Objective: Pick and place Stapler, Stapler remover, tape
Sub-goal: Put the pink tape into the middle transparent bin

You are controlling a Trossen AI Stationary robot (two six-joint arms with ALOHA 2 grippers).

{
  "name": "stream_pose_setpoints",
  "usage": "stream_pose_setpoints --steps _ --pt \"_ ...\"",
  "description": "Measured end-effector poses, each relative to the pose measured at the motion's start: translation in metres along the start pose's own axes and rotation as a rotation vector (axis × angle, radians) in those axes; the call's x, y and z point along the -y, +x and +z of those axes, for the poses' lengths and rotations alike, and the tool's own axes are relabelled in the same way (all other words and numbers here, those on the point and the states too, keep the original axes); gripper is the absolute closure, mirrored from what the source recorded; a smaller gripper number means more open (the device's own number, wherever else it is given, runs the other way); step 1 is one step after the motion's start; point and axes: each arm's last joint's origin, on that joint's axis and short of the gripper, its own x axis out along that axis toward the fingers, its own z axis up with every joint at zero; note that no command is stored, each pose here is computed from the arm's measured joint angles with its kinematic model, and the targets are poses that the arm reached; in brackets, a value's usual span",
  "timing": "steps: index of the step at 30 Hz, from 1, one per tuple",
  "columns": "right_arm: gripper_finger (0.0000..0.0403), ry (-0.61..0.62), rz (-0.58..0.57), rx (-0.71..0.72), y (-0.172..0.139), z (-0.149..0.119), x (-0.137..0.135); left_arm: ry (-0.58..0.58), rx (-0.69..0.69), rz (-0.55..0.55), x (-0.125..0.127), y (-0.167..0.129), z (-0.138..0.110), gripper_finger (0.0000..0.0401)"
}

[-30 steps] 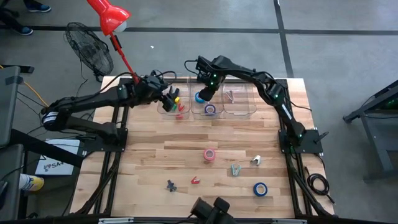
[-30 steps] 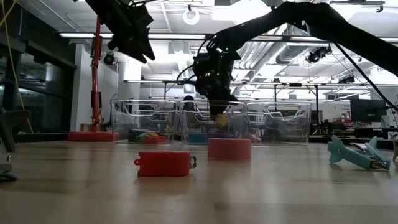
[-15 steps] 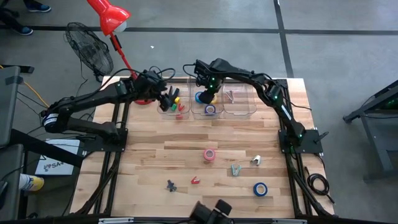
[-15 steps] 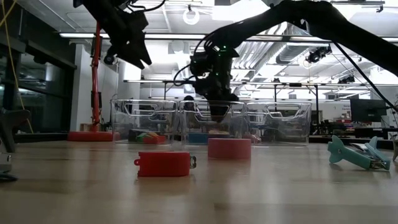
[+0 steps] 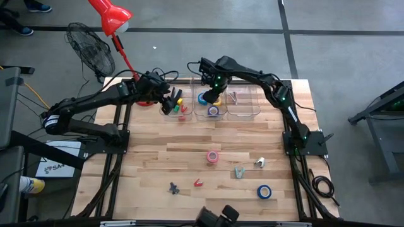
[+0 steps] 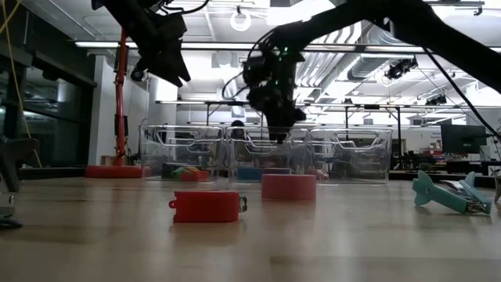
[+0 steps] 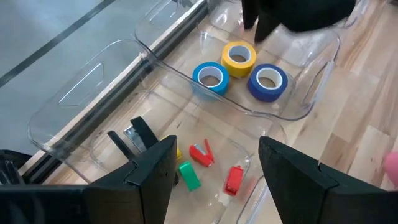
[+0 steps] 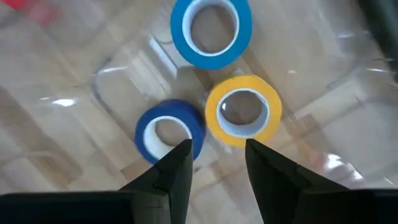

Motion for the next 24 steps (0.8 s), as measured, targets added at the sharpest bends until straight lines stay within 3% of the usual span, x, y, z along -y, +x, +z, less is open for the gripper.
stream_pose_setpoints --steps 7,14,24 --pt "0.0263 0.044 0.01 0.099 -0.062 -0.021 -0.014 0.006 -0.024 -0.011 0.0 0.0 -0.002 0.0178" --pt "0.0263 0.003 -0.032 0.168 -0.114 -0.053 -0.038 0.007 -0.032 -0.023 0.0 0.0 -0.003 0.0178" --pt "0.0263 -0.134 -0.032 0.174 -0.142 -0.088 -0.082 -0.042 -0.099 -0.017 -0.001 -0.003 -0.01 0.0178"
